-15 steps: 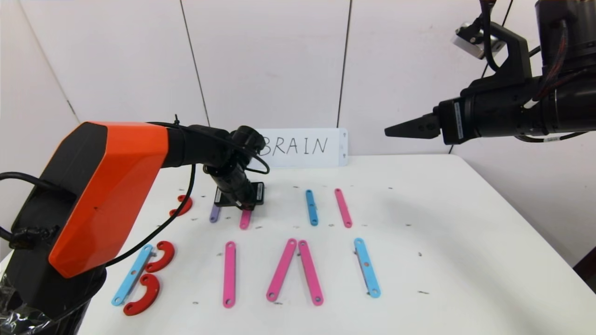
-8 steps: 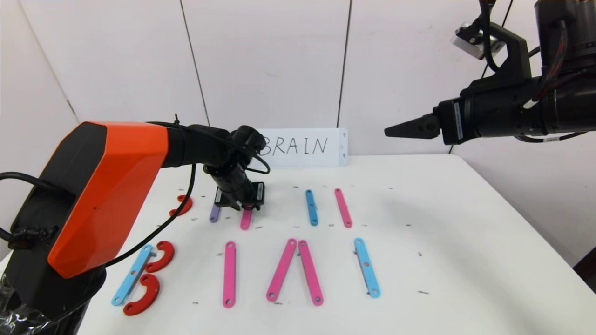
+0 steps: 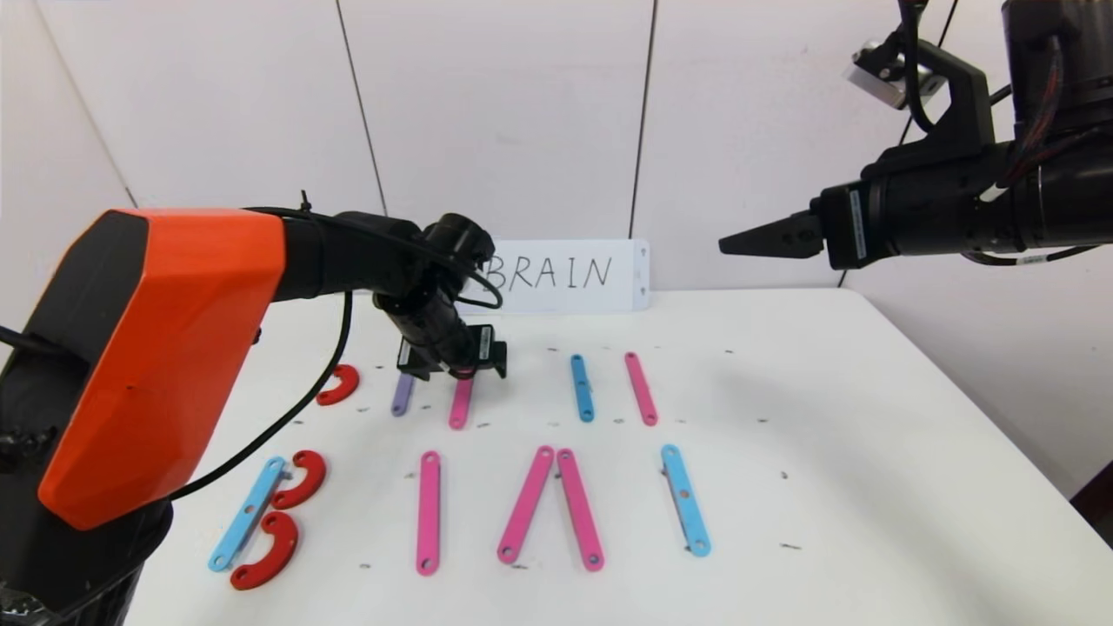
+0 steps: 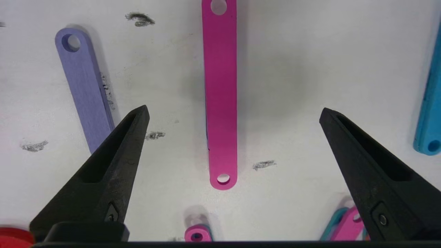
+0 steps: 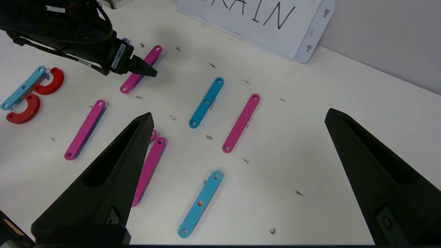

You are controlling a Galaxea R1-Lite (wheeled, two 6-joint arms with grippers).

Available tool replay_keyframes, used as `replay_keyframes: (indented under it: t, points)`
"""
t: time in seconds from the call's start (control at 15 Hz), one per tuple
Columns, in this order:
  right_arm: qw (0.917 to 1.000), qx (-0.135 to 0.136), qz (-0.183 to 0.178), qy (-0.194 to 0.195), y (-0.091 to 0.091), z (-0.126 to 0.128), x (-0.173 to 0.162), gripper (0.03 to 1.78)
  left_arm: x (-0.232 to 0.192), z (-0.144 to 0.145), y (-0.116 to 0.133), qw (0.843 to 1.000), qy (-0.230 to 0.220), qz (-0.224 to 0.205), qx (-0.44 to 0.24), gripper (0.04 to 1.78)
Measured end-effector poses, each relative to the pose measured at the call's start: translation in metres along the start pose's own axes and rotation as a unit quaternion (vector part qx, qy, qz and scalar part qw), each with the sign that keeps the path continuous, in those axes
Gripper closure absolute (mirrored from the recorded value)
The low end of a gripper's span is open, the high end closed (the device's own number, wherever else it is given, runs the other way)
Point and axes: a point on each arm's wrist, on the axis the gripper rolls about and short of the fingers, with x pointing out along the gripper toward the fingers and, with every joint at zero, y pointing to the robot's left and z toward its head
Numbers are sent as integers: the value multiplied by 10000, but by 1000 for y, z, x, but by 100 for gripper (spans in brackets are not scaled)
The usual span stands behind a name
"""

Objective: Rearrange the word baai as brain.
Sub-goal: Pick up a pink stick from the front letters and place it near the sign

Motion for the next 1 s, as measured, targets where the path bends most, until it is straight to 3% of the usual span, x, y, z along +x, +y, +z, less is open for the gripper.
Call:
replay_keyframes:
  t: [0.47,0.73,1.0]
  points:
    - [10000,10,-43,-53,-2,1,-3,7,-79,-6,-10,9992,-401,-40,-54,8]
    - [9999,15,-63,-77,-3,2,-5,7,-114,-26,-16,9990,-267,-83,-345,8]
    - [9999,18,-75,-84,-4,2,-6,7,-118,-55,-15,9986,-67,279,-434,8]
